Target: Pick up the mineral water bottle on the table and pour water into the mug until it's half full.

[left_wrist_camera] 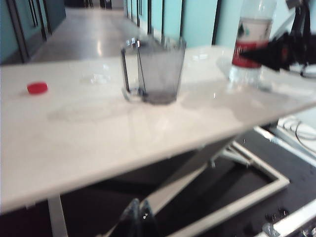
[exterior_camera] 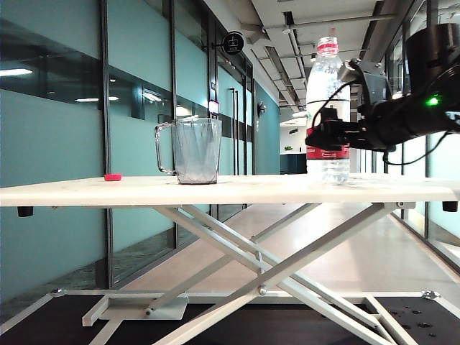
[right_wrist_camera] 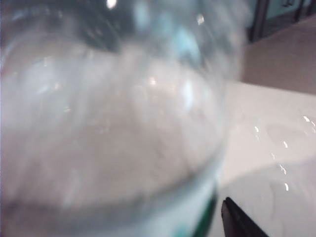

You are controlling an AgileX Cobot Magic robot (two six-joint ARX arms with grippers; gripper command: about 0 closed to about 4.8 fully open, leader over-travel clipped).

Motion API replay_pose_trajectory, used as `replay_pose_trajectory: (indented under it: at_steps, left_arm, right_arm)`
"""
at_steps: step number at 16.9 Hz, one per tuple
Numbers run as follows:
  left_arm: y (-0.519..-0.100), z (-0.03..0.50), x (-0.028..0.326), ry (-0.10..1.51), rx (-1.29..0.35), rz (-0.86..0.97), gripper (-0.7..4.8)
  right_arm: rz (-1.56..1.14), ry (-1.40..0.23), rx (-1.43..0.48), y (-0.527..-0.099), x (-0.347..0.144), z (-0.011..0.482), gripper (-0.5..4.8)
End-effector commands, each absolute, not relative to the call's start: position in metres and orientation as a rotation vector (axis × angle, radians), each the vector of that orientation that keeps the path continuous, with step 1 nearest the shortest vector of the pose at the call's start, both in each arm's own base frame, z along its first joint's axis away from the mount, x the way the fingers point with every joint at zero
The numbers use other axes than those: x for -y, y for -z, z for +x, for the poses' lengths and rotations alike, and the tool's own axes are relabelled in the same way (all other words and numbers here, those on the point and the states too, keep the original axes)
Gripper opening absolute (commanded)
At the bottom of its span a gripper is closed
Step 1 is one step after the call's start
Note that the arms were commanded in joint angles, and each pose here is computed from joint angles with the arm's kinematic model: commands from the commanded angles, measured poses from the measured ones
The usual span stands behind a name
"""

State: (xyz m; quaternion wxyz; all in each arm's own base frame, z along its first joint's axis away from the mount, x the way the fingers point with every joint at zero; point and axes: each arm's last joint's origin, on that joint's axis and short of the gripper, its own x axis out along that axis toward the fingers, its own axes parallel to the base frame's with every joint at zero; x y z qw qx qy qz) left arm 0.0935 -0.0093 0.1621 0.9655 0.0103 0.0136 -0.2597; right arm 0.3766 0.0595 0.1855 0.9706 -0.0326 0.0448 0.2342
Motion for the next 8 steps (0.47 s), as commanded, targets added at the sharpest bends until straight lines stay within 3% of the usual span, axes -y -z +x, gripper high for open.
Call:
replay_pose_trajectory:
  at_steps: [1,8]
  left_arm:
    - [-0.1598,0.0932,0.0094,0.53,-0.051,0.031,-0.05]
    - [-0.1594,0.0932,0.0094,0.531,-0.048,0.056,-0.05]
  right_arm:
    - [-0.071,-0.472,-0.048,-0.1928,-0.0614,0.3839,4.79]
    - [-0.074,-0.456,-0.016,-0.1966,-0.0618,0.3922,4.79]
